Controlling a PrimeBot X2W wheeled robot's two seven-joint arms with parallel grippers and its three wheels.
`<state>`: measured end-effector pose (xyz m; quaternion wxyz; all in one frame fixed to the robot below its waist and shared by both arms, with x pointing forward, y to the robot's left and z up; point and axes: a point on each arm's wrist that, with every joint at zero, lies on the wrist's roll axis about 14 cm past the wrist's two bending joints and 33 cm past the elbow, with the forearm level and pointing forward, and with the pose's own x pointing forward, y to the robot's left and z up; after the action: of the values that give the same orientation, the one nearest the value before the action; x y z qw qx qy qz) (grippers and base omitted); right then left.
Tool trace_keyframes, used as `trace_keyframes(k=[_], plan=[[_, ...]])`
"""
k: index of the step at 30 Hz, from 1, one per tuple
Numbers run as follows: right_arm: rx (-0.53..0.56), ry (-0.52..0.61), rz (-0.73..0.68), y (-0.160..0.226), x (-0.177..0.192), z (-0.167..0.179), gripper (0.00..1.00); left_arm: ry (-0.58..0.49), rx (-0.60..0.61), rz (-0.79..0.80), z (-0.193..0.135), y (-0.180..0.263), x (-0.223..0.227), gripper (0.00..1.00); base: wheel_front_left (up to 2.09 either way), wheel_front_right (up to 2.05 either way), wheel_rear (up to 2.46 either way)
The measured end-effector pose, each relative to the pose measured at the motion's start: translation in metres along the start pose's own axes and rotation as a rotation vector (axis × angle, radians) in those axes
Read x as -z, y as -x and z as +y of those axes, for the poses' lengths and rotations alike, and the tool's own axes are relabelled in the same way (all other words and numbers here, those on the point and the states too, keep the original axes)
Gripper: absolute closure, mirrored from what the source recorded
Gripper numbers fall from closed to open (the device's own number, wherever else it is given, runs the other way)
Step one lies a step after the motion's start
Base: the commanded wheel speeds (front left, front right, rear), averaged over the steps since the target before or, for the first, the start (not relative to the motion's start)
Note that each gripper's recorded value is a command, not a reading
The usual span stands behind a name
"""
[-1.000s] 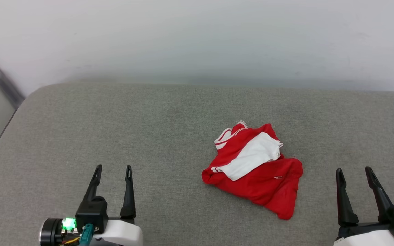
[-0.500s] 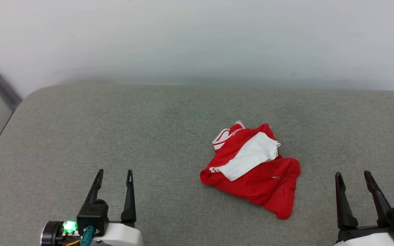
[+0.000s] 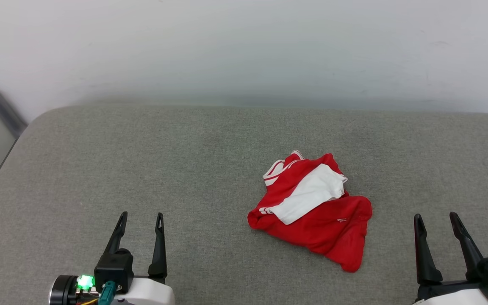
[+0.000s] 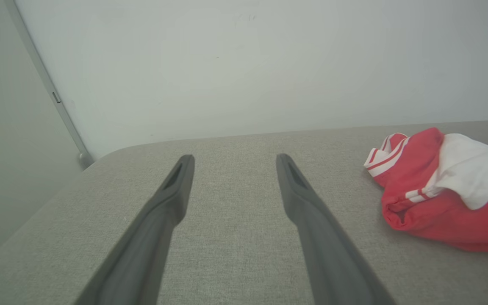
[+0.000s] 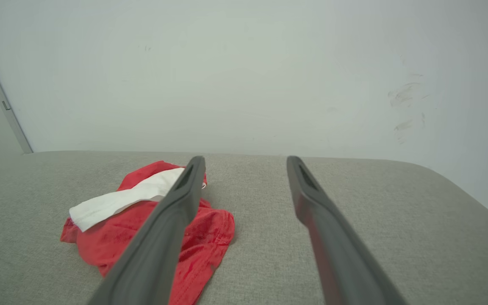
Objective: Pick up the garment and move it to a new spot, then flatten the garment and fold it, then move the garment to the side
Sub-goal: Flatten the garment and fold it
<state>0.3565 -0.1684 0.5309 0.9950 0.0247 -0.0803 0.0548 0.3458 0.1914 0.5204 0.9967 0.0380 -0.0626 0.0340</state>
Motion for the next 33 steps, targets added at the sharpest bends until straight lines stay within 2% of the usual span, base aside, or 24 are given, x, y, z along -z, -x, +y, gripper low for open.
trace_keyframes(k=[8,15,16,22,27,30,33], plan=[[0.003,0.001,0.004,0.0,0.001,-0.001,0.0,-0.003,0.019,-0.022,0.0,-0.008,-0.006,0.0,0.0,0.0,0.0],[-0.002,0.007,0.016,-0.004,0.006,0.0,0.0,-0.045,0.118,-0.22,-0.004,-0.058,-0.071,0.0,0.0,0.0,0.0],[-0.002,0.007,0.018,-0.008,0.007,-0.001,0.0,-0.059,0.166,-0.278,-0.011,-0.076,-0.092,0.0,0.0,0.0,0.0],[0.006,0.014,0.033,-0.013,0.013,-0.004,0.0,-0.092,0.286,-0.353,-0.038,-0.116,-0.127,0.0,0.0,0.0,0.0],[0.022,0.016,0.044,-0.018,0.018,-0.01,0.0,-0.095,0.413,-0.253,-0.077,-0.153,-0.133,0.0,0.0,0.0,0.0],[0.038,0.02,0.056,-0.018,0.022,-0.015,0.0,-0.115,0.548,-0.154,-0.119,-0.162,-0.128,0.0,0.0,0.0,0.0],[0.054,0.023,0.069,-0.016,0.026,-0.02,0.0,-0.159,0.683,0.009,-0.154,-0.161,-0.108,0.0,0.0,0.0,0.0]])
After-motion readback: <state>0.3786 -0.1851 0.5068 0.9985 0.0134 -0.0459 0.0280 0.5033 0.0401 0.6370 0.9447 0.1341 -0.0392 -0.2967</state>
